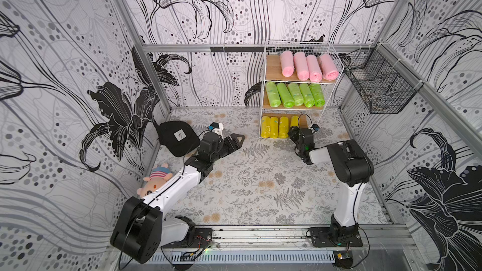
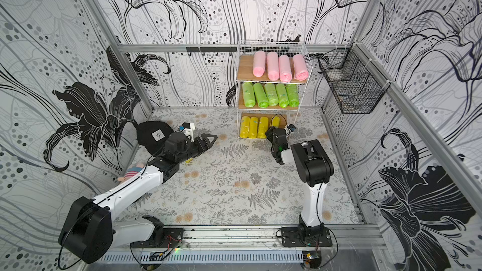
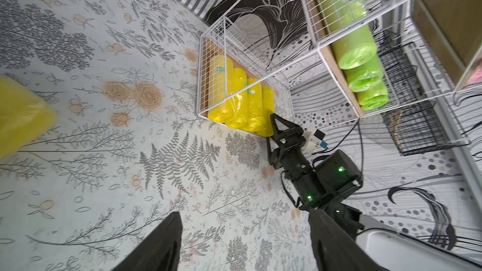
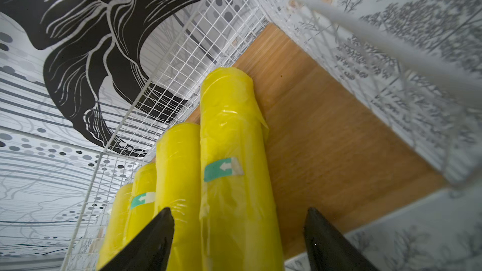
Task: Sort the rolls of trash bags by color and place them on the shelf
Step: Place the roll of trash bags on the shelf, then pick up the roll of trash bags from the center of the board.
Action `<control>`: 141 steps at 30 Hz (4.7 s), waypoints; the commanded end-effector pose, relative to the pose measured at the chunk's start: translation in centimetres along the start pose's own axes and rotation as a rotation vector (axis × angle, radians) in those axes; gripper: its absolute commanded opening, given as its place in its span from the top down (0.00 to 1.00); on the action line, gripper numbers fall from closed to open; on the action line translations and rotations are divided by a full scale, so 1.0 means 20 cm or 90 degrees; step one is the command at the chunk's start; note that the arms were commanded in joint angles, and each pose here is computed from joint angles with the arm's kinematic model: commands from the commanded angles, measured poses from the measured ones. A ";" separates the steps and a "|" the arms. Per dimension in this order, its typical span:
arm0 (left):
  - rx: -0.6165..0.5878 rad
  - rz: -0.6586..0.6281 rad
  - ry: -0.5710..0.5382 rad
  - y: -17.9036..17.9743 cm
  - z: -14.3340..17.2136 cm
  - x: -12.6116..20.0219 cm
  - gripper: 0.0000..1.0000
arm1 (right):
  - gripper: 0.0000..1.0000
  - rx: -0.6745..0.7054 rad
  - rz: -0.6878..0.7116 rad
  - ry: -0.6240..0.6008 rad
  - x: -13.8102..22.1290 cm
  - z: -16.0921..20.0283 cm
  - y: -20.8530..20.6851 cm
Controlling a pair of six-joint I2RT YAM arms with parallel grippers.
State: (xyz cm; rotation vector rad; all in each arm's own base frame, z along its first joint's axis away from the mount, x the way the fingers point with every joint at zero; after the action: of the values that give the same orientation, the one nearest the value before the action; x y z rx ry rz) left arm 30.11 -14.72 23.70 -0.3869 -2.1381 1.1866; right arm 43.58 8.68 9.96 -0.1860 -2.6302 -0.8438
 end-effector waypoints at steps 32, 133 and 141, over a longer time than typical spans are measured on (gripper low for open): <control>-0.478 -0.619 0.242 0.59 -0.35 -0.47 0.11 | 0.13 0.286 -0.169 0.184 0.85 0.07 0.25; 0.352 0.366 -0.142 -0.05 -0.06 0.13 0.26 | 0.68 0.045 -0.640 0.171 1.09 0.11 1.13; 0.237 0.189 -0.122 0.05 -0.02 0.07 0.22 | 0.70 0.092 -0.494 0.158 0.99 -0.01 0.77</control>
State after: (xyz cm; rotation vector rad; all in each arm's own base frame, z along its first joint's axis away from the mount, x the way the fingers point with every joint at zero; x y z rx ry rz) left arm 29.17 -12.99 23.87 -0.4783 -1.8936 1.9973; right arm 29.09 23.63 26.15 1.0480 -2.4256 -0.8810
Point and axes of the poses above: each gripper's point midway between its finger pads, its own x axis back along the fingers, its own y axis along the line the jaws close on, z = x × y, the point moved 8 cm from there along x, back along the fingers, and after that the axes turned 11 degrees about x, right-handed, at the moved point
